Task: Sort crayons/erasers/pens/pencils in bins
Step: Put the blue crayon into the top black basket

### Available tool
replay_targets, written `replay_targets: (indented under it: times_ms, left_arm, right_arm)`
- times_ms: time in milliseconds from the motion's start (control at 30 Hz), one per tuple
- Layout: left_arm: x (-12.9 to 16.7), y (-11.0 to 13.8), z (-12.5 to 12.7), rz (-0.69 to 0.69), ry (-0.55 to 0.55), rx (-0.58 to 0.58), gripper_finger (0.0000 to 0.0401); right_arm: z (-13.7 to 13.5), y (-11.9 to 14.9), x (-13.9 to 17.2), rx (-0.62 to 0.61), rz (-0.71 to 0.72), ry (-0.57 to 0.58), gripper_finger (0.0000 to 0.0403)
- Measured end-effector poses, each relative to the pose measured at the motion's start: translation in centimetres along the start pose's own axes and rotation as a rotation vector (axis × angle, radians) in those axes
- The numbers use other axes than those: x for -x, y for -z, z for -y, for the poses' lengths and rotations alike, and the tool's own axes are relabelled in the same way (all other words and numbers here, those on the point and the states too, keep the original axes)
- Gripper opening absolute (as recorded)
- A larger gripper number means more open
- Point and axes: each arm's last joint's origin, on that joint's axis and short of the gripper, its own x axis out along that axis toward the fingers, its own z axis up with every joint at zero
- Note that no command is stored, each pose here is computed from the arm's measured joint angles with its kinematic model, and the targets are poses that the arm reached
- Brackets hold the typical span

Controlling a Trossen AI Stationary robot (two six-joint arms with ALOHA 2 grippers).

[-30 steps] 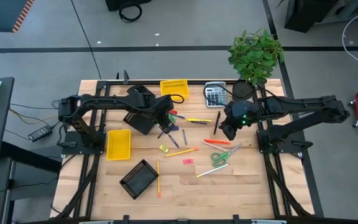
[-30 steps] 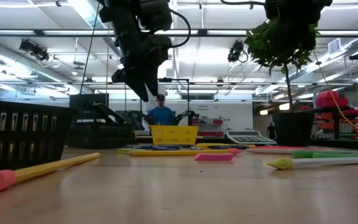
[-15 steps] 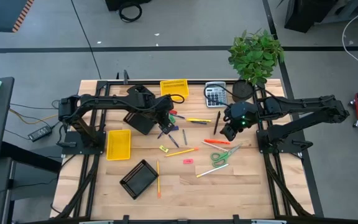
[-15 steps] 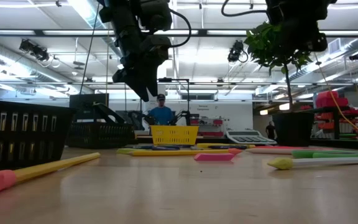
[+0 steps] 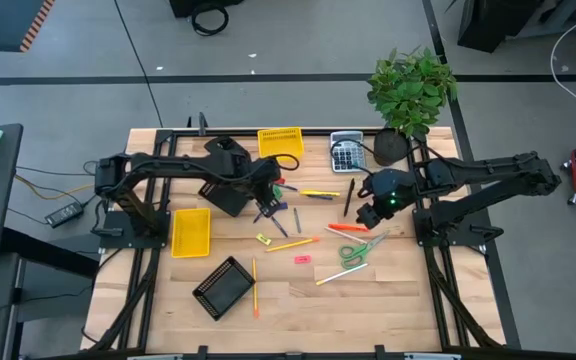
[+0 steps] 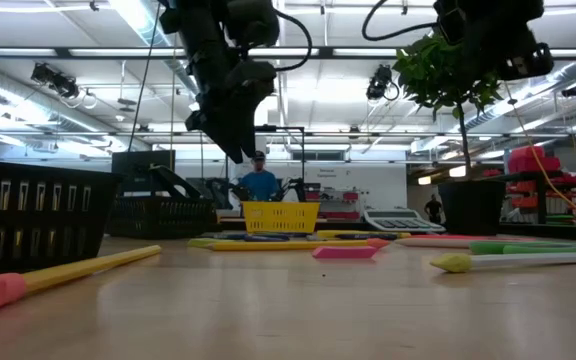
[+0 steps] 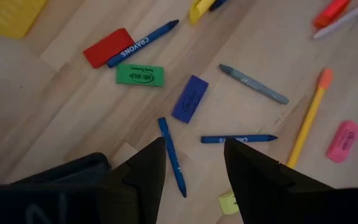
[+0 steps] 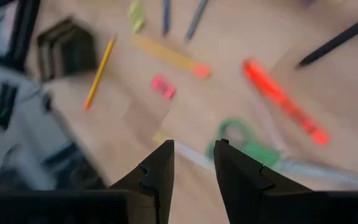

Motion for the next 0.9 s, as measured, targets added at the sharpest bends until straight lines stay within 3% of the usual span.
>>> replay_targets:
  times_ms: [133,233,600,900]
  left_arm:
    - [-0.7,0.7,0.2,-0.067,-0.026,-0.022,0.0173]
    - [-2.1,0.8,0.4,-0.095,-0.037,-0.024,0.0172]
    - [-7.8,2.0,0.6,-0.253,-0.093,-0.026,0.0173]
    - [-8.4,1.9,0.6,-0.244,-0.087,-0.028,0.0171]
  right_arm:
    - [0.2,-0.3,-0.1,-0.015,0.11,0.062,0.012]
    - [0.2,-0.4,-0.2,0.039,0.12,0.078,0.012]
    - [0.1,-0.1,-0.4,0.193,0.016,0.047,0.012]
    - [0.1,0.1,-0.4,0.262,-0.026,0.028,0.012]
